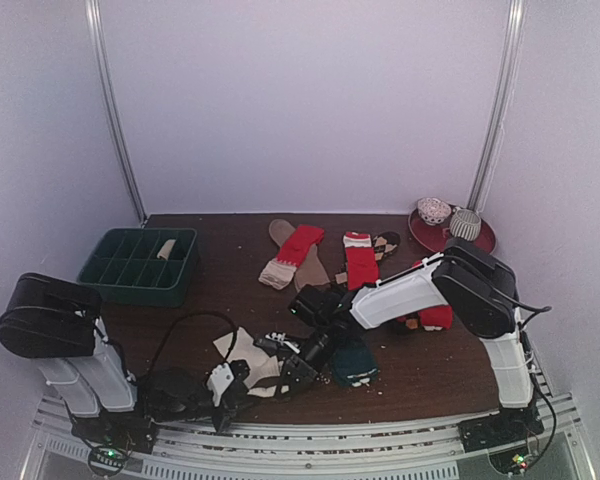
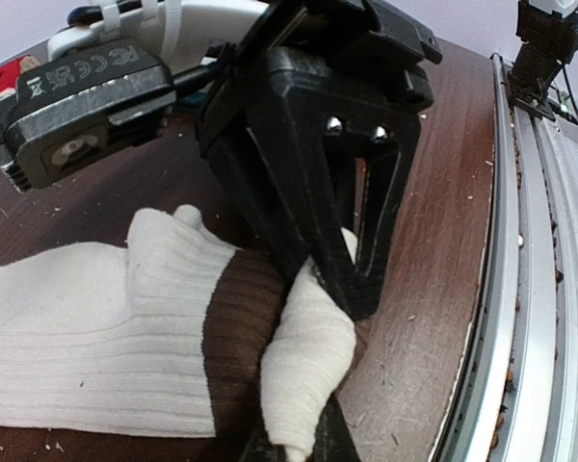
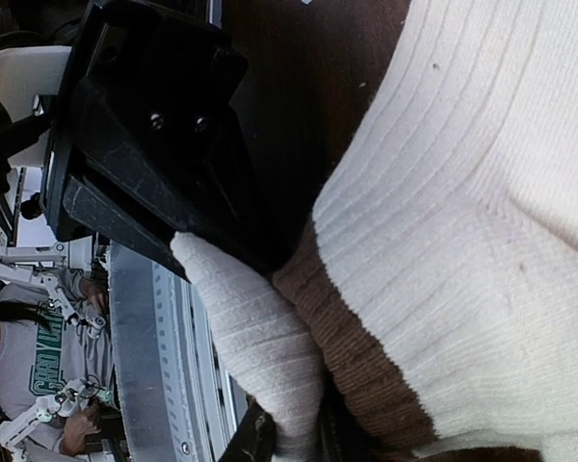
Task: Roll the socks
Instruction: Roll a pair of socks at the center of the board.
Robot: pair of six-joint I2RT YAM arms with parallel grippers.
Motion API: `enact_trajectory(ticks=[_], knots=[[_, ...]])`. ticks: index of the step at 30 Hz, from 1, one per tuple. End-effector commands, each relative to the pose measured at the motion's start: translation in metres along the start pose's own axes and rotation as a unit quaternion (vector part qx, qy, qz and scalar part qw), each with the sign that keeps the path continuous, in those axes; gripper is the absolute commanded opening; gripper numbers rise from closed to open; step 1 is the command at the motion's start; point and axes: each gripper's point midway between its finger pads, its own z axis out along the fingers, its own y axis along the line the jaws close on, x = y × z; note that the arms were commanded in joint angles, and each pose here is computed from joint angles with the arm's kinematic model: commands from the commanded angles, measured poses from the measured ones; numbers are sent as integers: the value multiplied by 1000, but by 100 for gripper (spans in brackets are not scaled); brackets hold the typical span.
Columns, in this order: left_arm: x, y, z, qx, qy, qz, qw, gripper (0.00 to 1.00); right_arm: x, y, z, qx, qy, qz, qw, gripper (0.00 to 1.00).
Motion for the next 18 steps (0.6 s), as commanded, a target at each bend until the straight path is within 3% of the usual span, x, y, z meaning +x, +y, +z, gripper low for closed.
enact_trajectory(ticks=[1,9,14,18], knots=[[6,-8,5,18,22,-31,999,0,62,-68,10,121,66,94,986,17],[47,12,0,-54,127,-120,983,0,40,-60,5,121,22,57,991,21],[72,17,-12,-66,158,-183,968,0,39,-58,5,119,17,45,992,23],[93,19,-15,-71,193,-230,951,0,9,-38,-16,138,-53,-32,988,30]])
